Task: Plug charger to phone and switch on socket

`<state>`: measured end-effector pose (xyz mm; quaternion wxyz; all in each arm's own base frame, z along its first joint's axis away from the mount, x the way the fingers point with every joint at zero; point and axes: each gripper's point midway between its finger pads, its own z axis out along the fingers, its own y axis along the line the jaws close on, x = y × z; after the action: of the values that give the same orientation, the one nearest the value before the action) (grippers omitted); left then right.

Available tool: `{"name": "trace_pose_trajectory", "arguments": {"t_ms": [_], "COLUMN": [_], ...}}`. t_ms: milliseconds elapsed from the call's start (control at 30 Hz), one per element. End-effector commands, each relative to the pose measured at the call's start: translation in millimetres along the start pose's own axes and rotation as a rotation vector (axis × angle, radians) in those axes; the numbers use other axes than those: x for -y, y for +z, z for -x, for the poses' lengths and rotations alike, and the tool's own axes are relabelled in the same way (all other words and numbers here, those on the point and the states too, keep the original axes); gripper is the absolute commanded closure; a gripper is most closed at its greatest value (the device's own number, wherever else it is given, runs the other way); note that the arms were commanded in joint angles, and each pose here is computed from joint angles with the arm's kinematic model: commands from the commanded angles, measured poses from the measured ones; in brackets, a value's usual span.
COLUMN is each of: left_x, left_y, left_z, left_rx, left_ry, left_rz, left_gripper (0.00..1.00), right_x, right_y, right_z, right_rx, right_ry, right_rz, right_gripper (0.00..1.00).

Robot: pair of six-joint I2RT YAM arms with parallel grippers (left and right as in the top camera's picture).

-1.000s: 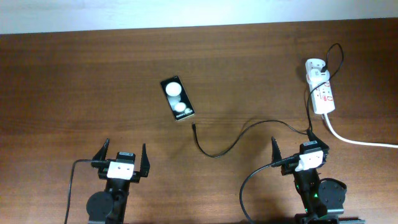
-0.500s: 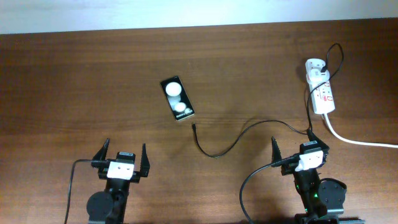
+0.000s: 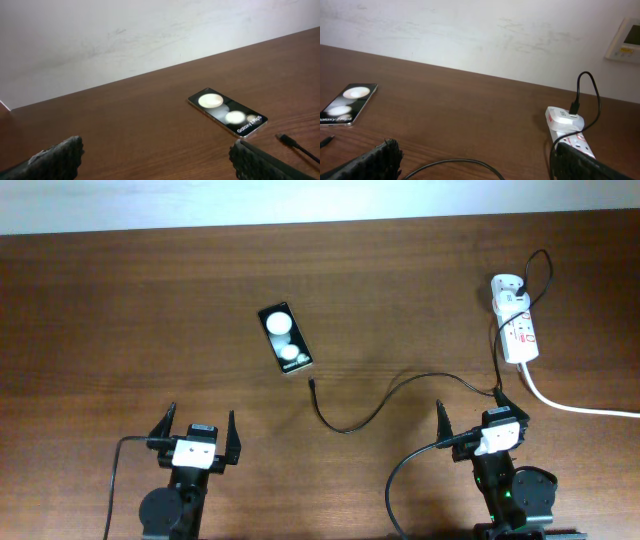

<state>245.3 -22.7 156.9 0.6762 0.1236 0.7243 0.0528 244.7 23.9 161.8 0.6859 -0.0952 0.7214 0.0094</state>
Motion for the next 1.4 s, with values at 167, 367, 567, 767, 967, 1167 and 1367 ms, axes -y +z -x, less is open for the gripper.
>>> {"name": "trace_pose_trajectory", "arguments": {"t_ms": [167, 367, 567, 767, 967, 1167, 1367], "left_x": [0, 0, 0, 0, 1, 3, 10], "left_y": [0, 0, 0, 0, 0, -4, -1], "left_z": [-3, -3, -3, -2, 7, 37, 66], "left_rx": [-0.008, -0.008, -0.008, -0.005, 0.032, 0.127, 0.103], "left_ry": [0.001, 0.001, 0.001, 0.001, 0.001, -0.062, -0.061], "left_rz": [-0.003, -0.003, -0.004, -0.004, -0.011, -0.048, -0.135], "left_gripper": [0.01, 0.01, 0.01, 0.01, 0.01, 0.01, 0.01], "right_x": [-1, -1, -1, -1, -1, -1, -1], "right_y": [0, 0, 0, 0, 0, 0, 0], "right_z": [-3, -3, -3, -3, -3, -3, -3], "right_rx": [-0.006, -0.006, -0.007, -0.007, -0.007, -0.007, -0.007], "right_ry": [0.012, 0.012, 0.012, 0.012, 0.012, 0.012, 0.012], "right_rz": [0.002, 0.002, 0.002, 0.002, 0.002, 0.002, 0.002], "right_gripper": [0.01, 0.01, 0.01, 0.01, 0.01, 0.01, 0.01]}}
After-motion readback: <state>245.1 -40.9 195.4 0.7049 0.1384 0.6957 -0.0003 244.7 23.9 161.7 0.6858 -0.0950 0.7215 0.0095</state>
